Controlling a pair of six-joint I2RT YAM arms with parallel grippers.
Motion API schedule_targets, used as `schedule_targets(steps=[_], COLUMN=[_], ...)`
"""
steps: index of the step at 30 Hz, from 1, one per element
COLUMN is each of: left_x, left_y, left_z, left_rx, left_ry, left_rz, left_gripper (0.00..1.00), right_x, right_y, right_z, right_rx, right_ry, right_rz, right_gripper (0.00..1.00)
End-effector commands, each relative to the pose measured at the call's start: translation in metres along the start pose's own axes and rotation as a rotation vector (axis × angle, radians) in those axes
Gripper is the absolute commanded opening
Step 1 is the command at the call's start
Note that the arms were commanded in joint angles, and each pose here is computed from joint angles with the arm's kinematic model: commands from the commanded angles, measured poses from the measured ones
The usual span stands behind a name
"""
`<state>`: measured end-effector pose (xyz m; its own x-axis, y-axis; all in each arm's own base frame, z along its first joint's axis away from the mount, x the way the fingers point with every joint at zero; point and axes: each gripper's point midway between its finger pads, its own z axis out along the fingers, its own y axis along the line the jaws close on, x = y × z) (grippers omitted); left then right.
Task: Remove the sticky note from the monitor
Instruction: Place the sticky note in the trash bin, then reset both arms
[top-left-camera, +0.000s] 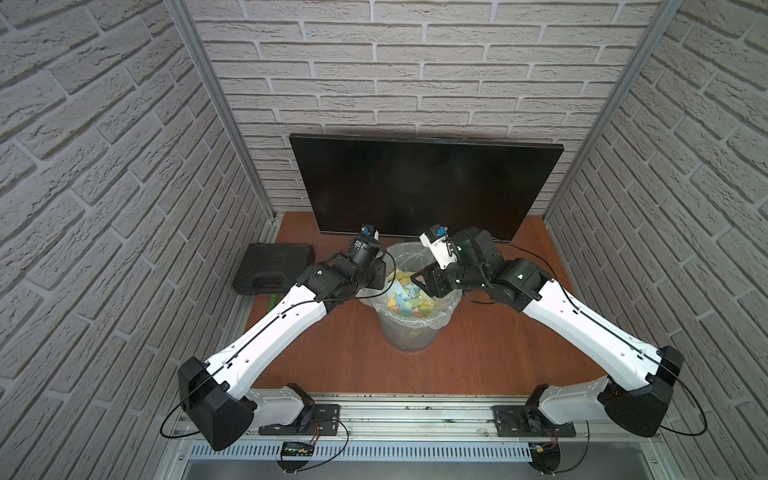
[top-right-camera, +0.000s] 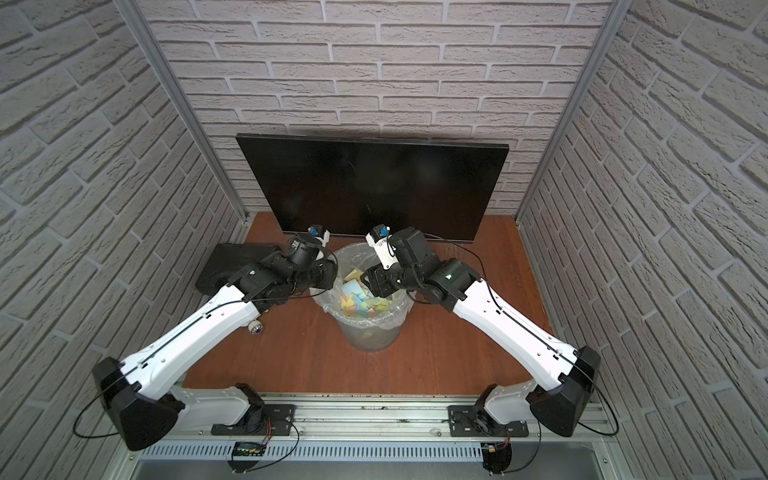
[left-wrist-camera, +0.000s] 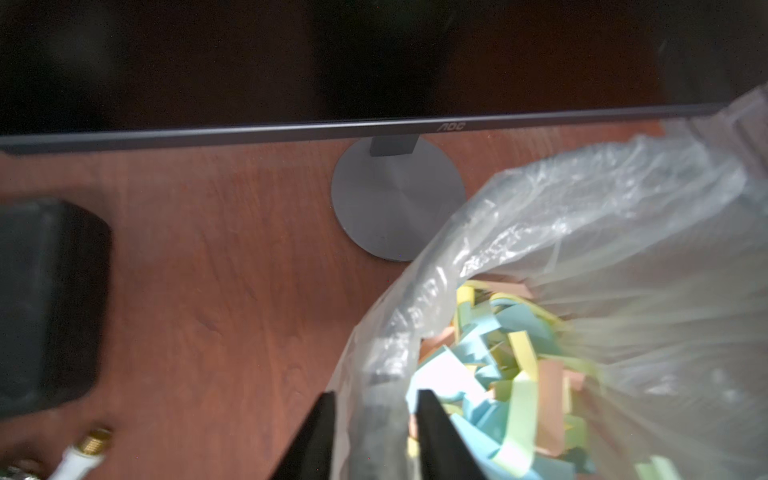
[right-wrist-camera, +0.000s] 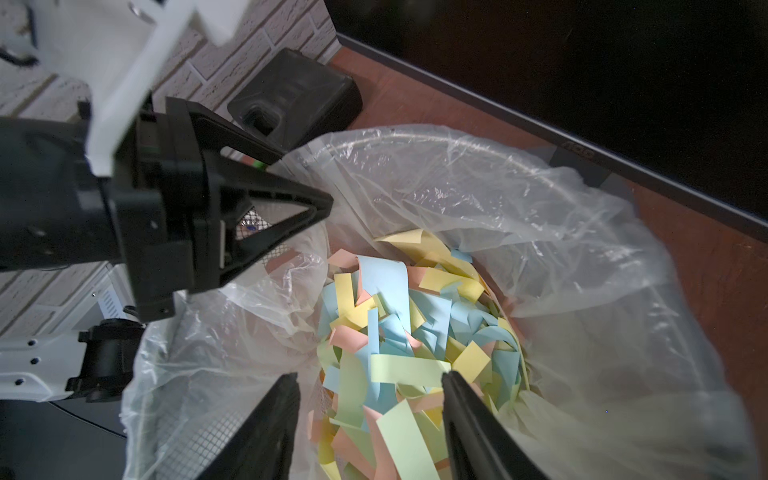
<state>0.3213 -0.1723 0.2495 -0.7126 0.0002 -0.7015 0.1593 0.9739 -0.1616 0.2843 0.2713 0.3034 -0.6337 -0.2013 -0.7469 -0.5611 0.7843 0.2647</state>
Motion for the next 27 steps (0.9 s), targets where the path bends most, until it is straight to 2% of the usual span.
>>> schedule_targets(steps=[1,2,3,12,20,27], left_x=[0.017,0.015,0.013,-0.001,-0.026,-0.042], left_y=[0.009,0.009,0.010,0.012,0.010,0.021], left_z=[-0.001,-0.003,-0.005,-0.021,-0.055,-0.092], left_rx=[-0.035,-0.038,-0.041,-0.050,-0.015,-0.040], left_ry=[0.042,0.033,0.025,-0.017,-0.125,-0.237], left_rz=[0.029,0.034,0.038,0.065,0.061,0.073], left_gripper=[0.79,0.93,0.97,0.98,0.98,0.98], right_x=[-0.033,-0.034,-0.035,-0.028,-0.024,-0.026], right_y=[0.006,0.006,0.006,0.000,0.000,-0.004], right_z=[-0.034,-0.038,-0.042,-0.046,-0.040,-0.046], right_rx=[0.000,0.002,0.003,0.023,0.016,0.032], right_ry=[-0.156,-0.168,-0.179,-0.178,-0.162,-0.181], right_rz=[-0.014,-0.017,-0.019,-0.019,-0.007,0.000], right_gripper=[0.68,0.68,0.68,0.69,0.69,0.70])
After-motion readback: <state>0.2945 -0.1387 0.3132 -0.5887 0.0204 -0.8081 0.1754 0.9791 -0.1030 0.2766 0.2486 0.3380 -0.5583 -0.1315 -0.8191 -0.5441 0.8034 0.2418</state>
